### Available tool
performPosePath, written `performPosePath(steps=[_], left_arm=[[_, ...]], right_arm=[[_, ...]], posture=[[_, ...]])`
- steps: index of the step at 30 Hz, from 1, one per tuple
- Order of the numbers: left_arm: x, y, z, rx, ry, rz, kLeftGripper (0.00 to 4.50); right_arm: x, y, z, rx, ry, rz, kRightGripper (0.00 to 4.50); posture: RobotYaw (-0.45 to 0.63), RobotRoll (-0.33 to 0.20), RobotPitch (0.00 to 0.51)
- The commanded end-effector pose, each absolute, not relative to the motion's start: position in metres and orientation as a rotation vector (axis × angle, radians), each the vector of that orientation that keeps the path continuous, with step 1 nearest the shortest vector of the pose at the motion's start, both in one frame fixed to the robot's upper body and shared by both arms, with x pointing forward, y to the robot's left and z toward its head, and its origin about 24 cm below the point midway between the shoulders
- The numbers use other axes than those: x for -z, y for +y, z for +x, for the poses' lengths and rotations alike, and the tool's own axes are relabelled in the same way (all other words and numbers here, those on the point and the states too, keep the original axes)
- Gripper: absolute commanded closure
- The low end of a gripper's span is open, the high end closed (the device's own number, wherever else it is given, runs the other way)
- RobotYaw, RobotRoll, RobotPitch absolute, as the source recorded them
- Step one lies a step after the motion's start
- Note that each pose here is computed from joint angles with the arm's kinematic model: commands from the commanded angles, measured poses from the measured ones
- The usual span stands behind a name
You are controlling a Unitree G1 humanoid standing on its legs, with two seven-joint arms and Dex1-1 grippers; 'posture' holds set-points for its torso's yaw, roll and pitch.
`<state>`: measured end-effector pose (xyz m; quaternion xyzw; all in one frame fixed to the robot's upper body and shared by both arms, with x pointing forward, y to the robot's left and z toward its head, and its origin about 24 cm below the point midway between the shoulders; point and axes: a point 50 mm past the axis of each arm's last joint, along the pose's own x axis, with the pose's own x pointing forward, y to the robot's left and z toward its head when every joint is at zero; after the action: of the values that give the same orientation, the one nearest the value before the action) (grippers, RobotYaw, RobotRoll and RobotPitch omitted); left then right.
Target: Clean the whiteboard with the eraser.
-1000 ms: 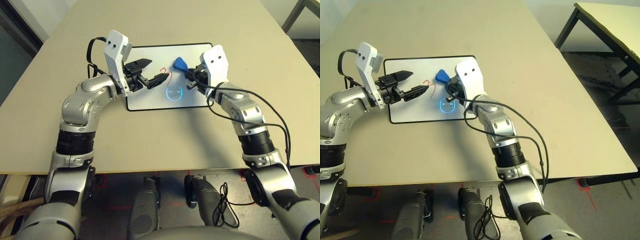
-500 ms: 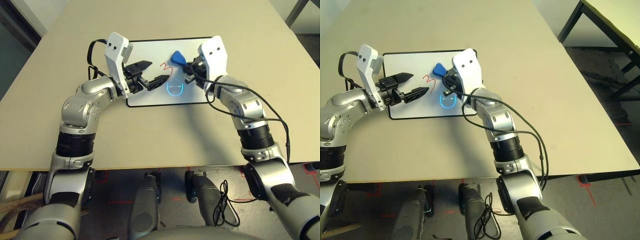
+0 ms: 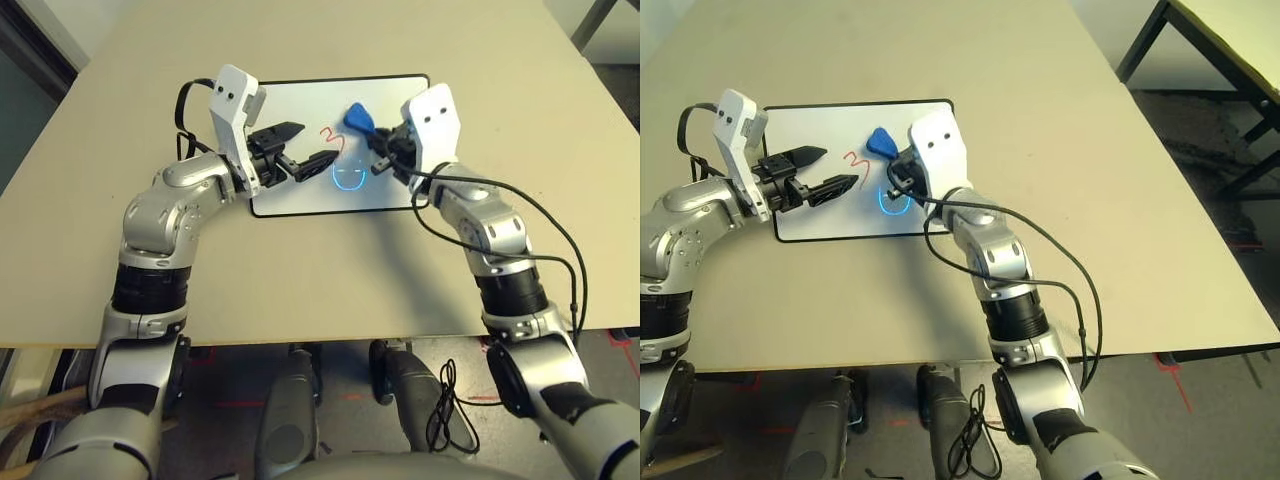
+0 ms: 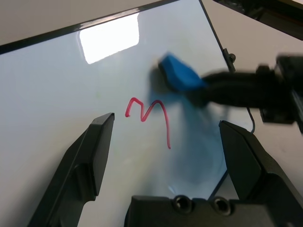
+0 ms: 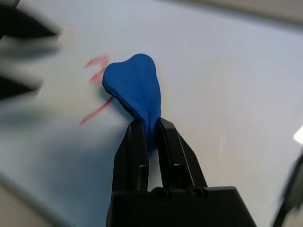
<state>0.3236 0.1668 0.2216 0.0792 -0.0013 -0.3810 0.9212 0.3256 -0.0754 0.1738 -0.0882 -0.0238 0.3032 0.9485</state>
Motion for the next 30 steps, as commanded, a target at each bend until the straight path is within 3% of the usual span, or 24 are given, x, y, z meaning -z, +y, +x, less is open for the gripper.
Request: performPosePath(steps=[1, 13, 30], left_arm=[[-0.218, 0.164, 0.322, 0.805, 0.015, 0.161, 0.00], [-0.218, 0.162, 0.322, 0.811, 0.016, 0.160, 0.00], [-0.219, 0.167, 0.323, 0.794, 0.018, 0.164, 0.00]], right_arm=[[-0.144, -0.083, 0.326, -0.589, 0.106, -0.209, 4.30], [-0.175, -0.113, 0.356, -0.403, 0.013, -0.223, 4.30], [-0.156, -0.090, 0.334, -0.504, 0.070, -0.217, 4.30]], posture=[[0.05, 0.000, 0.295], [0.05, 0.000, 0.295], [0.05, 0.000, 0.307]])
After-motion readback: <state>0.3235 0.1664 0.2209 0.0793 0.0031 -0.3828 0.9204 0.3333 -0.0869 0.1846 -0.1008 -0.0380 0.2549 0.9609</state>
